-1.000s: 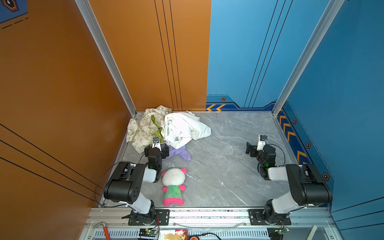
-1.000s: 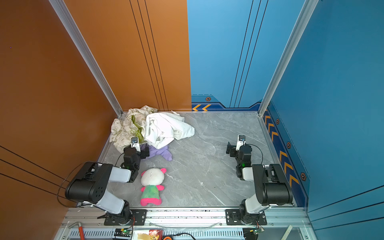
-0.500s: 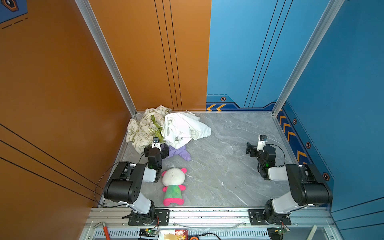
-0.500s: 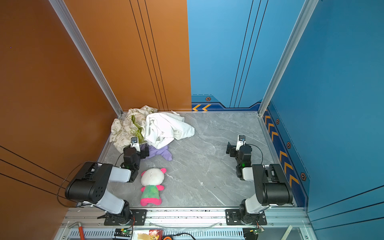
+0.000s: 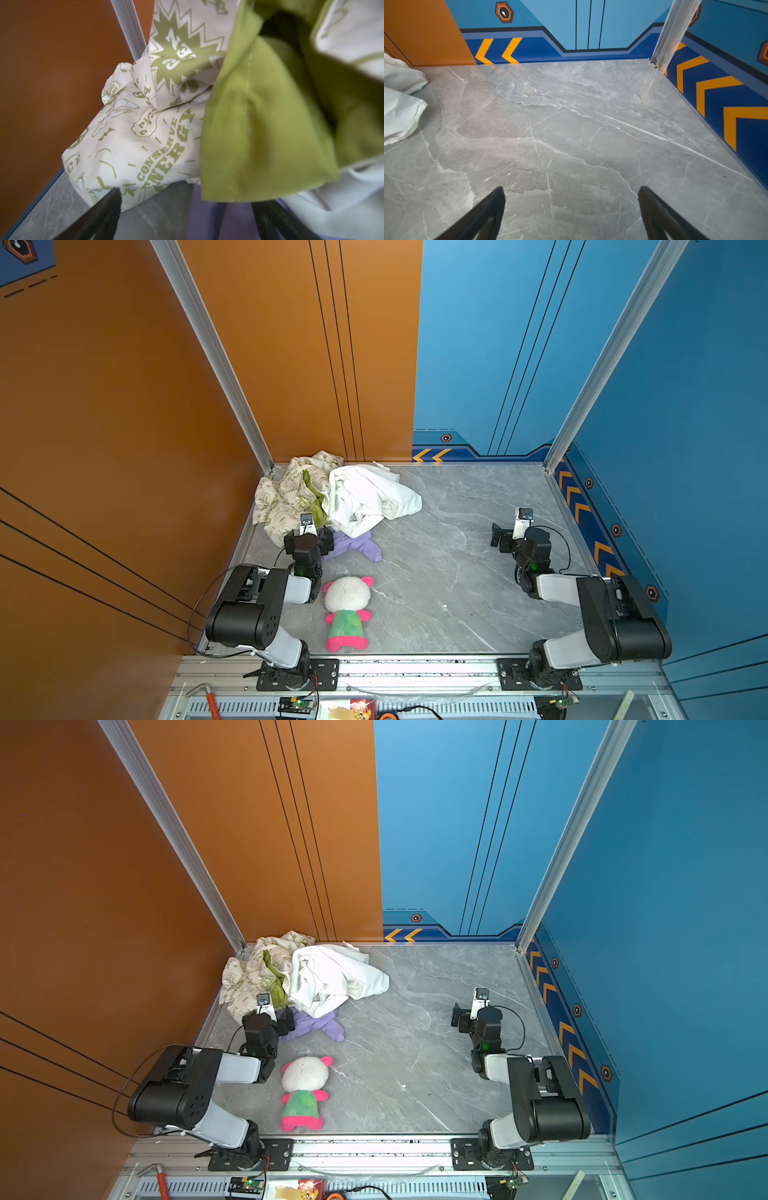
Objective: Pick out a specific cloth from the pile
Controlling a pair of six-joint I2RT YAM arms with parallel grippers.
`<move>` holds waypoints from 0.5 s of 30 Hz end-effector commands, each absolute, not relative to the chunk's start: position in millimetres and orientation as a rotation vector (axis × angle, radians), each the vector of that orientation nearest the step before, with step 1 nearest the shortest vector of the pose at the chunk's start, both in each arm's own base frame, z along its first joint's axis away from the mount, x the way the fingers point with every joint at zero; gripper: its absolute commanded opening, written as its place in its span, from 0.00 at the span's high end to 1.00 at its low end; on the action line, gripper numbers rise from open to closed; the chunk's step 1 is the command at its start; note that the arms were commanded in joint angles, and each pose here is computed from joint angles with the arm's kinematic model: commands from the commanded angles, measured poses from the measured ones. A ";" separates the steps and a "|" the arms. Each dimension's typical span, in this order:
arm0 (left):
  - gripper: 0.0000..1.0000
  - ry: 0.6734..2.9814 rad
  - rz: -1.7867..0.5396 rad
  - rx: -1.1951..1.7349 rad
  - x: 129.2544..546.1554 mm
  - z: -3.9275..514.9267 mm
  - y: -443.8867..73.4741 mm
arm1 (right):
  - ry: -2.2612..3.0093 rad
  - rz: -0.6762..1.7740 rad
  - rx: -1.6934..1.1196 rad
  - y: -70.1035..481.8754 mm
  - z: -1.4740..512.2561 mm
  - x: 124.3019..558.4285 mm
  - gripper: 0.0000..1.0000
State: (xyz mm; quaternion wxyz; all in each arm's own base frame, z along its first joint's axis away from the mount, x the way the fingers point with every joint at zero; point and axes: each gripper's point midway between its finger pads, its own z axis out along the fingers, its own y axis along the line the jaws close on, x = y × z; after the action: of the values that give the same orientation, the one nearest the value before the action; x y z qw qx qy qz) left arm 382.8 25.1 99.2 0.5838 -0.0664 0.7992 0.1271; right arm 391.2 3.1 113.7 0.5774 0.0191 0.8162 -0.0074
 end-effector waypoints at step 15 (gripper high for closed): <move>0.02 2.245 0.209 -0.257 355.8 215.8 12.8 | 2.039 -0.201 0.043 -14.2 209.1 359.9 0.00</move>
State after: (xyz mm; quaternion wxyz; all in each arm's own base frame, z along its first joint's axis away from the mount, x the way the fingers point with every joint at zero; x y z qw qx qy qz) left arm 392.0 17.2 269.3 0.5614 -0.1134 0.8126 0.1079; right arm 378.0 -1.6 224.6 0.5831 0.0091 0.8111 -0.0456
